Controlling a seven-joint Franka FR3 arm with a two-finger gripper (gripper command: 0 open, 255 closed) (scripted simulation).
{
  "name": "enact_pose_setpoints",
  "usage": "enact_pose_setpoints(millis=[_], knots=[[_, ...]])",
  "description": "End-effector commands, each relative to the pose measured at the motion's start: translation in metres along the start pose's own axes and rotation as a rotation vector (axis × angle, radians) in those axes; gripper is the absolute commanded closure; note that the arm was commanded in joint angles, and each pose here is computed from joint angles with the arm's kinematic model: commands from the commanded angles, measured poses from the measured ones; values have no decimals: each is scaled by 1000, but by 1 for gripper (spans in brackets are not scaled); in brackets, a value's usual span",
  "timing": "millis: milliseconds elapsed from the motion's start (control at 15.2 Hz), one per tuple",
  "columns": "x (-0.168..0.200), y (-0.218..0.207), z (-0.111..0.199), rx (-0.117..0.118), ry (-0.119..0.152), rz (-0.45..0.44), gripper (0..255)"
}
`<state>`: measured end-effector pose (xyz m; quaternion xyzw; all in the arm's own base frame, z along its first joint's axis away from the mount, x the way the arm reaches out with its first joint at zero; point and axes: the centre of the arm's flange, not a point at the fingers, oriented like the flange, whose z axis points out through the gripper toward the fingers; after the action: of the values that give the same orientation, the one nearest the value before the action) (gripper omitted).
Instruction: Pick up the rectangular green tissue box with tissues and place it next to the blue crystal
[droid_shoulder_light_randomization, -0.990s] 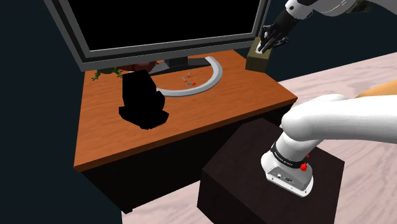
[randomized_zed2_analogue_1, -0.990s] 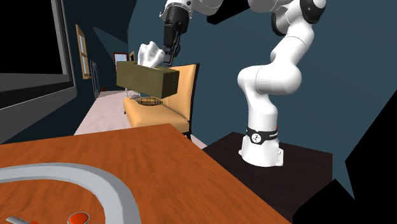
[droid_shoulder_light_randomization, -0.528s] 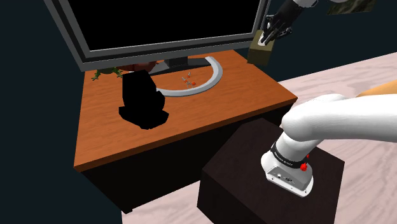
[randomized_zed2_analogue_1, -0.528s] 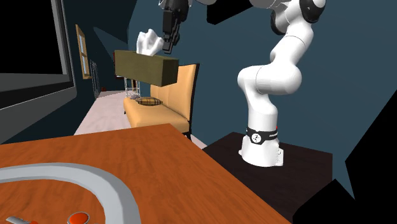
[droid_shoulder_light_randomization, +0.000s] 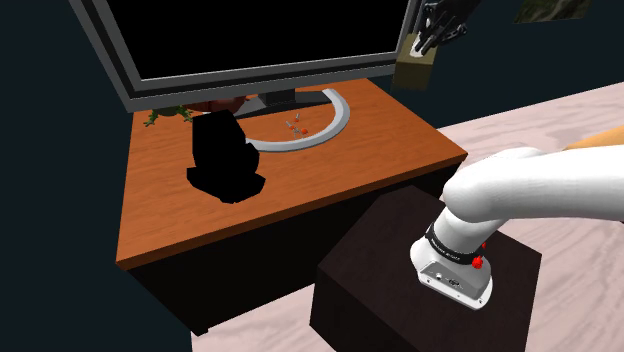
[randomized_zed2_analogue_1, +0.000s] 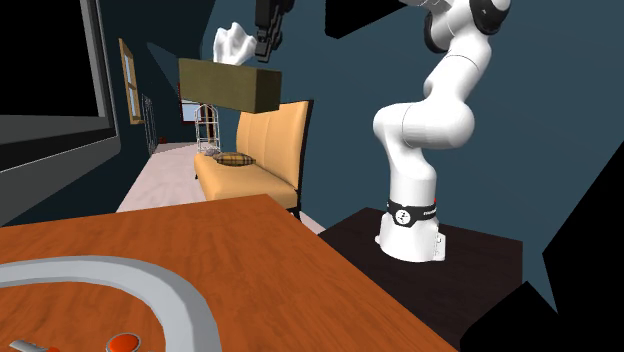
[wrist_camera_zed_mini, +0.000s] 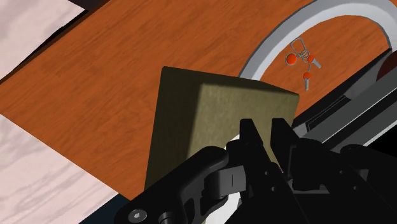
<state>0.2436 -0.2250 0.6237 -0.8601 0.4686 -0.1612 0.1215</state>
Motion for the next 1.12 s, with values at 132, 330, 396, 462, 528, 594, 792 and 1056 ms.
enact_pose_setpoints(millis=[132,330,396,462,528,594,792,1056], knots=[[4,-8,-19,0,0,0,255],[7,-13,-34,0,0,0,255],[8,-15,-38,0,0,0,255],[8,-17,-43,0,0,0,255],[9,-19,-48,0,0,0,255],[10,-21,-53,0,0,0,255],[13,-27,-68,0,0,0,255],[16,-34,-87,0,0,0,255]])
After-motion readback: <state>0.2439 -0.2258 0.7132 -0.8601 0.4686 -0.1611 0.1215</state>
